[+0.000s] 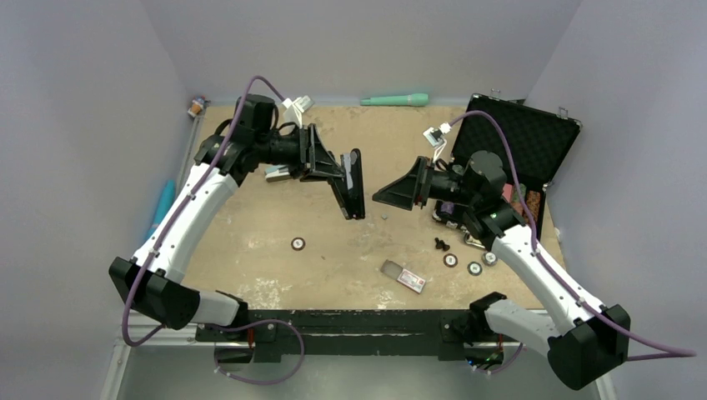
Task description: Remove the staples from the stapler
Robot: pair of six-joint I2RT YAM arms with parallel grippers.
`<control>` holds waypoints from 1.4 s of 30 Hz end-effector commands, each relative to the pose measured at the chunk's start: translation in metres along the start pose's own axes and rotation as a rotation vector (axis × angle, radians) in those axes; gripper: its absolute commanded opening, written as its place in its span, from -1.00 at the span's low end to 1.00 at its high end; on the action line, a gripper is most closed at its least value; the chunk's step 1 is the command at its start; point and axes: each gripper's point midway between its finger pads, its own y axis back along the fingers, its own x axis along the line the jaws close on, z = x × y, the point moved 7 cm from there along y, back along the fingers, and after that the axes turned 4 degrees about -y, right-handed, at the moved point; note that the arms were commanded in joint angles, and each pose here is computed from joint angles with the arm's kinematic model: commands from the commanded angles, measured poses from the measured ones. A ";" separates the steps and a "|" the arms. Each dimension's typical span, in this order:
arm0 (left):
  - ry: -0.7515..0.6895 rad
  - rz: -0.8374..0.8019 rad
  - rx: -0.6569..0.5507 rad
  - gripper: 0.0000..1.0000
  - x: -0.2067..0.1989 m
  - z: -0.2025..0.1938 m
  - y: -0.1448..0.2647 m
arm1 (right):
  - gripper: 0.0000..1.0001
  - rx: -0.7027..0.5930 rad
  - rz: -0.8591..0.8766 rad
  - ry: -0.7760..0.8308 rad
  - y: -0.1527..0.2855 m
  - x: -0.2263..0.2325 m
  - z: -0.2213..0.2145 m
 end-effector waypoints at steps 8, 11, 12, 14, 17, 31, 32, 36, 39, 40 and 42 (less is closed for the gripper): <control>-0.112 -0.246 0.014 -1.00 -0.059 0.015 -0.011 | 0.97 -0.063 0.041 0.038 0.016 0.003 0.006; -0.124 -0.268 0.033 -1.00 -0.065 0.015 -0.015 | 0.98 -0.072 0.061 0.039 0.015 0.005 0.008; -0.130 -0.277 0.039 -1.00 -0.067 0.015 -0.016 | 0.98 -0.076 0.063 0.040 0.015 0.006 0.009; -0.136 -0.295 0.051 -1.00 -0.069 0.013 -0.018 | 0.98 -0.080 0.070 0.046 0.014 0.007 0.012; -0.149 -0.320 0.067 -1.00 -0.072 0.011 -0.020 | 0.97 -0.079 0.097 0.051 0.012 0.011 0.015; -0.219 -0.470 0.088 -1.00 -0.099 0.006 -0.004 | 0.97 -0.024 0.278 0.129 0.011 0.042 0.028; -0.218 -0.473 0.088 -1.00 -0.099 0.007 -0.005 | 0.97 -0.020 0.284 0.138 0.011 0.044 0.029; -0.228 -0.486 0.082 -1.00 -0.102 0.008 -0.003 | 0.97 -0.013 0.289 0.147 0.011 0.049 0.032; -0.229 -0.489 0.082 -1.00 -0.103 0.009 -0.004 | 0.97 -0.019 0.290 0.139 0.010 0.049 0.033; -0.228 -0.490 0.081 -1.00 -0.103 0.010 -0.004 | 0.96 -0.018 0.289 0.132 0.009 0.047 0.034; -0.230 -0.496 0.082 -1.00 -0.103 0.010 -0.005 | 0.95 -0.014 0.290 0.126 0.007 0.046 0.036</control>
